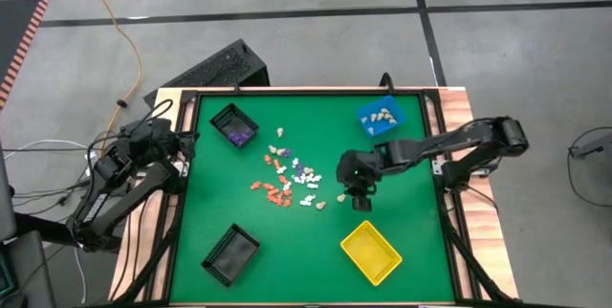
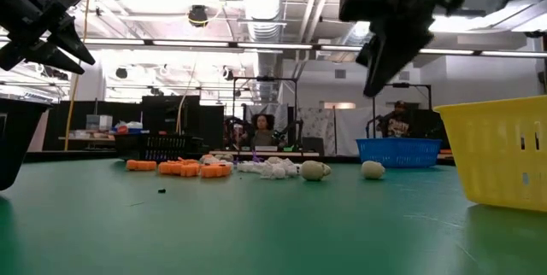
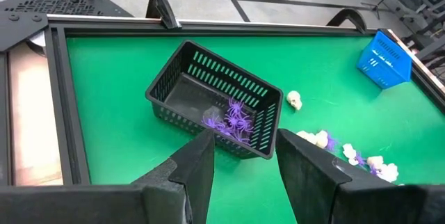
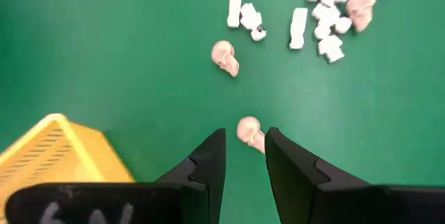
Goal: Sort Halloween decoration
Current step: Put the skull toy into the blue basket
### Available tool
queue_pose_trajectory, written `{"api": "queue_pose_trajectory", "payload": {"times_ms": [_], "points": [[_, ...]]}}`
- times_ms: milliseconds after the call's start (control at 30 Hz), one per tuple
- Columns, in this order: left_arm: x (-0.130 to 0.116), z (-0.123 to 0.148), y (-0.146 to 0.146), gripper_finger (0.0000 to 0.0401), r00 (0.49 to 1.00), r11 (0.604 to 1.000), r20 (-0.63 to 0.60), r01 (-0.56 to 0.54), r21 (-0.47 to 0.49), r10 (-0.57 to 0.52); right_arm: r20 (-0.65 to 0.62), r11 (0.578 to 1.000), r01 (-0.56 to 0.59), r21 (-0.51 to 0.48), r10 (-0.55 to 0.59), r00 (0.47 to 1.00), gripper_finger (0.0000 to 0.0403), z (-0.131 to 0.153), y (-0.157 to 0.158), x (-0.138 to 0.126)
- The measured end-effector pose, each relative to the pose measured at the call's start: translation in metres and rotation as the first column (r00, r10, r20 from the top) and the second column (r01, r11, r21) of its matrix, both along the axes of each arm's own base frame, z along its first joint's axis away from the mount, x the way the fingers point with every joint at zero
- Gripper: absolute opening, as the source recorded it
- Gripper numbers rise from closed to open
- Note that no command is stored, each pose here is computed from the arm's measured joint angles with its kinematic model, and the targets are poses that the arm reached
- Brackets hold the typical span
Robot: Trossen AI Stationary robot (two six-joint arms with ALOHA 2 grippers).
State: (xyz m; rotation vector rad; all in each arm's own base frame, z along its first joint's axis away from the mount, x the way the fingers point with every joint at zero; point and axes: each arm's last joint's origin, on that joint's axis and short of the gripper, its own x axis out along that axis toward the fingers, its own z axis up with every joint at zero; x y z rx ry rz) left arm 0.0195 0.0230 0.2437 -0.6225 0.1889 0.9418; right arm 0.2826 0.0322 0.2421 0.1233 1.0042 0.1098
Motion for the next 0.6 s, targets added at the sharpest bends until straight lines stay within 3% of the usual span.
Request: {"api": "queue_pose_trajectory", "payload": {"times_ms": [167, 433, 600], "points": [[0.000, 0.000, 0.000, 0.0144, 1.000, 1.000, -0.001, 0.000, -0.001, 0.000, 0.010, 0.998, -0.057, -0.005, 0.057, 0.998, 0.0156, -0.030, 0.014, 0.014], [0.000, 0.000, 0.000, 0.0143, 1.000, 1.000, -0.001, 0.000, -0.002, 0.000, -0.091, 0.998, -0.045, -0.038, 0.041, 0.995, 0.0255, -0.067, 0.017, 0.029], [0.000, 0.000, 0.000, 0.0143, 1.000, 1.000, -0.001, 0.000, -0.002, 0.000, -0.140, 0.994, -0.043, -0.099, 0.028, 0.990, 0.0270, -0.085, 0.015, 0.033]]}}
